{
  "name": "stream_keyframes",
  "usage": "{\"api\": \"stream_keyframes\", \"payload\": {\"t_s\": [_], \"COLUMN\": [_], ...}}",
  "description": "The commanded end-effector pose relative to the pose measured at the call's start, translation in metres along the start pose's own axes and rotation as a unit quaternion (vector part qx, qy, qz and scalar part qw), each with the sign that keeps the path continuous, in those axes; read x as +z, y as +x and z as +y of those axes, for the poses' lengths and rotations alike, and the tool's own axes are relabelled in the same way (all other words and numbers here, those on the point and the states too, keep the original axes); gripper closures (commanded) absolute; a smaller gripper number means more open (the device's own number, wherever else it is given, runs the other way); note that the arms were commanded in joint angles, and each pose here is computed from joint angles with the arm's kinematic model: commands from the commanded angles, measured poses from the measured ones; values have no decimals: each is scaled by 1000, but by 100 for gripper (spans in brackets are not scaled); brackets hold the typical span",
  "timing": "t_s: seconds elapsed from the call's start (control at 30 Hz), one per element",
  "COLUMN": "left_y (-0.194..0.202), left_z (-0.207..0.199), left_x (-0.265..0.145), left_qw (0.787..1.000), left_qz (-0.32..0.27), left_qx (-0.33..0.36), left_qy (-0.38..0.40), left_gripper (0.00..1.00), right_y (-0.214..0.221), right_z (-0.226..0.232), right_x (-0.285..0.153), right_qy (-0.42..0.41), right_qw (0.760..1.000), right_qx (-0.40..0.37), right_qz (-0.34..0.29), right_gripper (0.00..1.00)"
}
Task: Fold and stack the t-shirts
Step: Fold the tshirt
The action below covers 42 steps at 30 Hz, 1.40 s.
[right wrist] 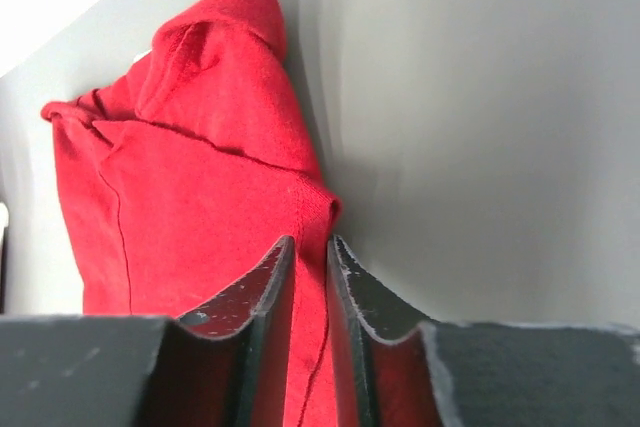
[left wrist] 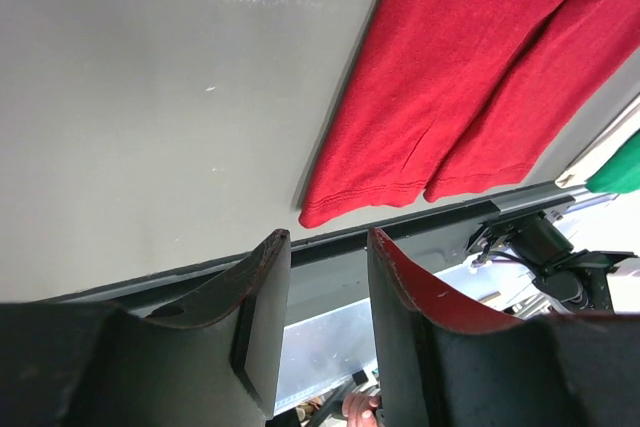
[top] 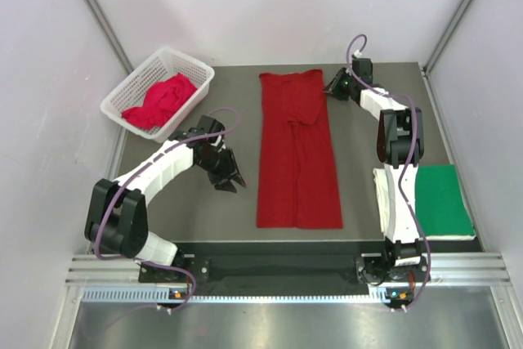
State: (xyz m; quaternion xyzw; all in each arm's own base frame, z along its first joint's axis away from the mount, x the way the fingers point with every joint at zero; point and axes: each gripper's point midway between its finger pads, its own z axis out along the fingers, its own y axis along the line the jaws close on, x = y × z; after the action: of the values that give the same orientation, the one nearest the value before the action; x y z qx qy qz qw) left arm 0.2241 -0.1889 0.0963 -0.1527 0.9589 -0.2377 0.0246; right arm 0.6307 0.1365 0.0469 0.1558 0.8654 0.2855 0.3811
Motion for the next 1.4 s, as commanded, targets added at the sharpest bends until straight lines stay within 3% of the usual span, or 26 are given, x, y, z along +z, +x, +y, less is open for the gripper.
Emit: {"api": "stream_keyframes", "payload": {"t_s": [0.0, 0.07, 0.2, 0.37, 0.9, 1.23, 1.37], "left_y": [-3, -3, -1, 1, 9, 10, 11], "left_z": [-6, -5, -3, -1, 8, 10, 13], "left_x": [0, 1, 2, 3, 6, 5, 5], "left_qw": [1000, 1000, 1000, 1000, 1000, 1000, 1000], "left_qz": [-4, -3, 0, 0, 6, 3, 5], "left_qx": [5, 4, 3, 2, -1, 2, 4], "left_qy": [17, 15, 14, 14, 11, 6, 2], "left_gripper": [59, 59, 59, 59, 59, 59, 59], "right_y": [-41, -45, -47, -53, -43, 12, 12], "right_z": [17, 19, 22, 32, 93, 121, 117], "right_x": [-6, -8, -10, -20, -25, -6, -7], "right_qy": [-15, -16, -16, -5, -60, -75, -67], "right_qw": [998, 998, 997, 994, 984, 984, 986], "right_qx": [-24, -26, -39, -75, -147, -158, -151], "right_qz": [-57, -63, -65, -76, -78, -27, -21], "right_gripper": [75, 74, 93, 100, 100, 100, 84]}}
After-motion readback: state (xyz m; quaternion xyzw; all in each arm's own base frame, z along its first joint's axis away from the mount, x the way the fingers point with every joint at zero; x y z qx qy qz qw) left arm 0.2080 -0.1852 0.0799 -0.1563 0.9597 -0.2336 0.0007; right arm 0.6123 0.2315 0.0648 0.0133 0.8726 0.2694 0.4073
